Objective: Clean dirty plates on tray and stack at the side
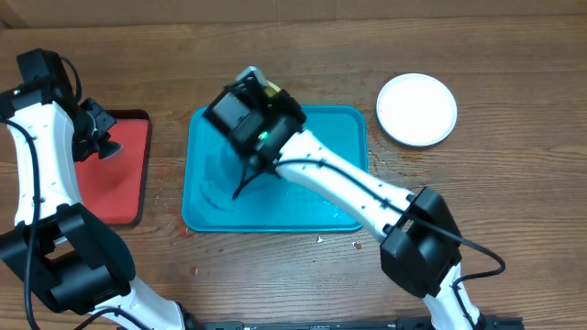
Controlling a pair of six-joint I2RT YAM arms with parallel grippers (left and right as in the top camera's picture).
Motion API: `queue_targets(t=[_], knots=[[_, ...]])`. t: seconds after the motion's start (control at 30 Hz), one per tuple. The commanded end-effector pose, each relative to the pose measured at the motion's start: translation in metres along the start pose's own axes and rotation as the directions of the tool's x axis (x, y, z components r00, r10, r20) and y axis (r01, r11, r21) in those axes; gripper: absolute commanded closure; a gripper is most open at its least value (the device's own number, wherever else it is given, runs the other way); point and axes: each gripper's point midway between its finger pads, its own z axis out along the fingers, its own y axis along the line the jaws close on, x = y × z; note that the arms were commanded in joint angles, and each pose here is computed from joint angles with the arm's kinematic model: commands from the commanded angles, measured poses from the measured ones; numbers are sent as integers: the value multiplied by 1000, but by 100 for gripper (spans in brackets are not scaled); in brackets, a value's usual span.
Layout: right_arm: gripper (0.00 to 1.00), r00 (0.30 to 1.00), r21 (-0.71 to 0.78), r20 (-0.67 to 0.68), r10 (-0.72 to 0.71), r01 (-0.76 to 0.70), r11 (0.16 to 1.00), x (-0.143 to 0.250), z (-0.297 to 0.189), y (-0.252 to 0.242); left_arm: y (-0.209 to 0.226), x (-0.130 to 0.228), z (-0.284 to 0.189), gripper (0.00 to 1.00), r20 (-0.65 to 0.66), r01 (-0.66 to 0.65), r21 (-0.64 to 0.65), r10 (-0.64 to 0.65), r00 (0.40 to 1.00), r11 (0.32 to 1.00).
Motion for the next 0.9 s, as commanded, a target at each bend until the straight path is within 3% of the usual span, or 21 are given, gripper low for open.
queue_targets(t=[0.0, 0.3, 0.87], knots=[[96, 994, 258, 85, -61, 38, 965, -29, -38, -52, 1, 4, 11, 96, -34, 22, -6, -22, 999, 1000], [96, 967, 279, 134, -219, 175, 944, -53, -63, -37, 1, 5, 13, 96, -41, 21, -9, -21, 999, 1000], [96, 965, 283, 145, -220, 173, 943, -58, -64, -37, 1, 5, 13, 96, -41, 21, -9, -21, 999, 1000]])
